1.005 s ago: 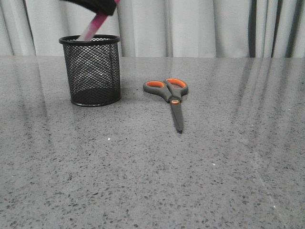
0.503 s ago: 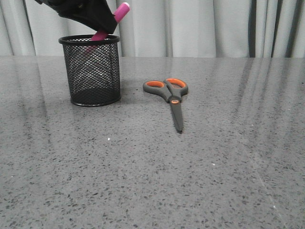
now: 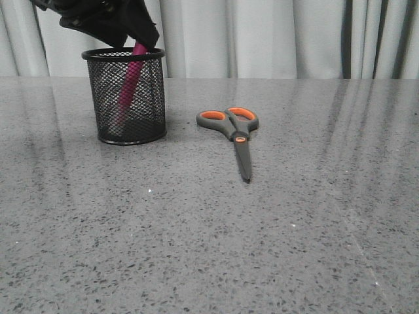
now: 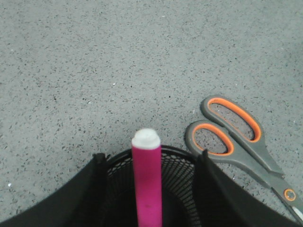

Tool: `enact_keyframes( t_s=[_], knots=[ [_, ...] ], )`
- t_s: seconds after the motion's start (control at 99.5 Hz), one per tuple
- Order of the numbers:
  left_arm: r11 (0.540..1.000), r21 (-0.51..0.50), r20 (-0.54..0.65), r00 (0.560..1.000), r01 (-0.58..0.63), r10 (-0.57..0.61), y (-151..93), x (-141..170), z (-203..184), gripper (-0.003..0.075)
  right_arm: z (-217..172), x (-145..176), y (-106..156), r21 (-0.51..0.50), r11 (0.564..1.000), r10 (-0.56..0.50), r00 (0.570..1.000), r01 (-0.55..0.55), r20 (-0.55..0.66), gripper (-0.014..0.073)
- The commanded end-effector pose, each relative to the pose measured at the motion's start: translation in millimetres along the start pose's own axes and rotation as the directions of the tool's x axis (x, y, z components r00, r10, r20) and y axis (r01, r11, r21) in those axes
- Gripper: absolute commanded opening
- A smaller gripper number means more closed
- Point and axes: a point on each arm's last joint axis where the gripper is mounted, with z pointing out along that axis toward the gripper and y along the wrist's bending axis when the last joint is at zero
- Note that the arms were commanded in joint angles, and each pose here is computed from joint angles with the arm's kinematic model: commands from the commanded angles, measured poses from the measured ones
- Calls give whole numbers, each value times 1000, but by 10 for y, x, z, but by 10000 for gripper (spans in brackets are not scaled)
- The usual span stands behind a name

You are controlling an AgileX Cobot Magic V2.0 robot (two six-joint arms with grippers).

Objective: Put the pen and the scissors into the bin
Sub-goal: 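Carry the marker over the mesh cup and drop it in with left gripper, then move the right gripper over the grey-and-orange scissors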

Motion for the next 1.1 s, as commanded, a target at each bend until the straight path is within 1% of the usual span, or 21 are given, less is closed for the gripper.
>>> enact_keyframes(
  t_s=[0.0,0.121,0.271,0.412,0.482,0.553,0.603,0.623,0.673,0.683,0.824,0.965,1.085],
  knots=[
    [1000,-16,159,987,4,-1,-42,-275,-309,403,-62,-146,25,-4,1000,-8,996,9,90,443],
    [999,-29,246,969,-19,25,-94,-422,-589,403,-63,-148,25,-4,1000,-8,996,9,92,443],
    [996,-74,360,930,-52,75,-119,-587,-1055,397,-63,-151,24,-3,1000,-8,995,9,96,443],
    [992,-121,417,905,-34,82,-40,-603,-1409,342,-63,-151,24,-3,1000,-8,995,9,96,443],
    [990,-141,420,904,-22,80,13,-581,-1555,281,-63,-151,24,-3,1000,-8,995,9,96,443],
    [988,-155,412,908,-13,76,54,-545,-1685,194,-63,-150,25,-3,1000,-8,996,9,94,443],
    [987,-164,406,911,-7,74,75,-520,-1766,106,-63,-148,25,-4,1000,-8,996,9,92,443],
    [986,-168,405,912,-4,73,84,-507,-1796,82,-63,-147,25,-4,1000,-8,996,9,92,443],
    [984,-178,407,910,2,72,97,-482,-1866,-18,-63,-147,25,-4,1000,-8,996,9,92,443],
    [983,-182,410,909,4,72,103,-480,-1882,-23,-63,-147,25,-4,1000,-8,996,9,92,443],
    [976,-215,446,892,21,79,107,-418,-2044,-22,-61,-135,26,-5,1000,-8,997,9,78,443],
    [966,-251,512,854,53,86,90,-293,-2146,-22,-61,-135,26,-5,1000,-8,997,9,78,443],
    [954,-286,564,821,92,90,88,-93,-2174,-22,-61,-130,26,-5,1000,-8,997,9,72,443]
  ],
)
